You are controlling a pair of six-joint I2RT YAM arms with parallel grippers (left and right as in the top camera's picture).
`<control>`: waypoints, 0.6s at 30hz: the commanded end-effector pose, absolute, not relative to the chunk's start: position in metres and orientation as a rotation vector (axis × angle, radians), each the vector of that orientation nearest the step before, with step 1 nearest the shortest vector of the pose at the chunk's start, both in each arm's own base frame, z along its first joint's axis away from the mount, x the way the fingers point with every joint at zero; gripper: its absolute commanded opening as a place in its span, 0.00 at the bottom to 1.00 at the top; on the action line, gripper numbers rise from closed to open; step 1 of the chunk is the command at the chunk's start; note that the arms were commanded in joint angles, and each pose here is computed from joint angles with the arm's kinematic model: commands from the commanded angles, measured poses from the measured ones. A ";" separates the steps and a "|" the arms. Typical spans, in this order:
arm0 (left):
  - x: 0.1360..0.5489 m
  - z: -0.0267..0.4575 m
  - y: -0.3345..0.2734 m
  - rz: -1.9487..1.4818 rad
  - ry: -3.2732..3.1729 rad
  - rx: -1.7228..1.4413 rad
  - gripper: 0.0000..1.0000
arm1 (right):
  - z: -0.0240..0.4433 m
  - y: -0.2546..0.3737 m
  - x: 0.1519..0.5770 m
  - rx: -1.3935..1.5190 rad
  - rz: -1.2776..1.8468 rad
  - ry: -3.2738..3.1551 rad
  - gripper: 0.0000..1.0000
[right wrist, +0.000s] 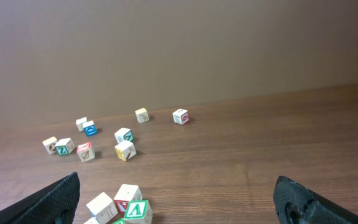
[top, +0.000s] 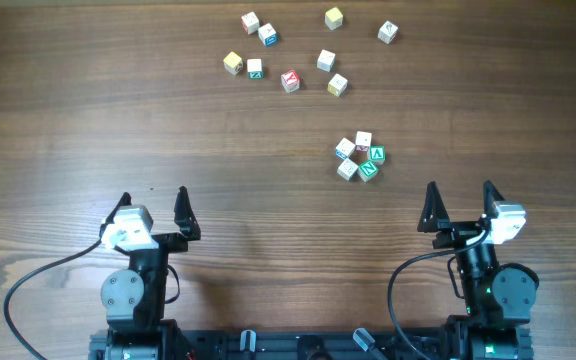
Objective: Form a circle
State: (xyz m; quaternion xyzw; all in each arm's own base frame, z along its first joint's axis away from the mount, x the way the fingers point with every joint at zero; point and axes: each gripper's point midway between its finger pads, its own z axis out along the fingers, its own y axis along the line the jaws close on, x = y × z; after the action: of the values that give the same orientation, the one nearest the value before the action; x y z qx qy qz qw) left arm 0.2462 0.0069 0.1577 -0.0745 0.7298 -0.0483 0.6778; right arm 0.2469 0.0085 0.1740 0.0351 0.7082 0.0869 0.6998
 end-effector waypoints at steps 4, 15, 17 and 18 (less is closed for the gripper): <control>0.246 0.157 0.006 -0.100 1.638 -0.141 1.00 | 0.175 0.006 0.247 0.006 0.097 1.569 1.00; 0.246 0.157 0.006 -0.100 1.638 -0.141 1.00 | 0.177 0.007 0.246 -0.005 0.090 1.563 1.00; 0.246 0.157 0.006 -0.100 1.638 -0.141 1.00 | 0.177 0.006 0.246 -0.005 0.090 1.564 1.00; 0.246 0.157 0.006 -0.100 1.638 -0.141 1.00 | 0.177 0.006 0.246 -0.005 0.090 1.564 1.00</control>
State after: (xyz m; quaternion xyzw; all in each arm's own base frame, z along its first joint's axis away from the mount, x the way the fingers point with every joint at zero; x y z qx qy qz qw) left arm 0.2462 0.0069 0.1577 -0.0745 0.7298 -0.0483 0.6778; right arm 0.2469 0.0085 0.1739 -0.0001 0.7092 0.0518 0.7031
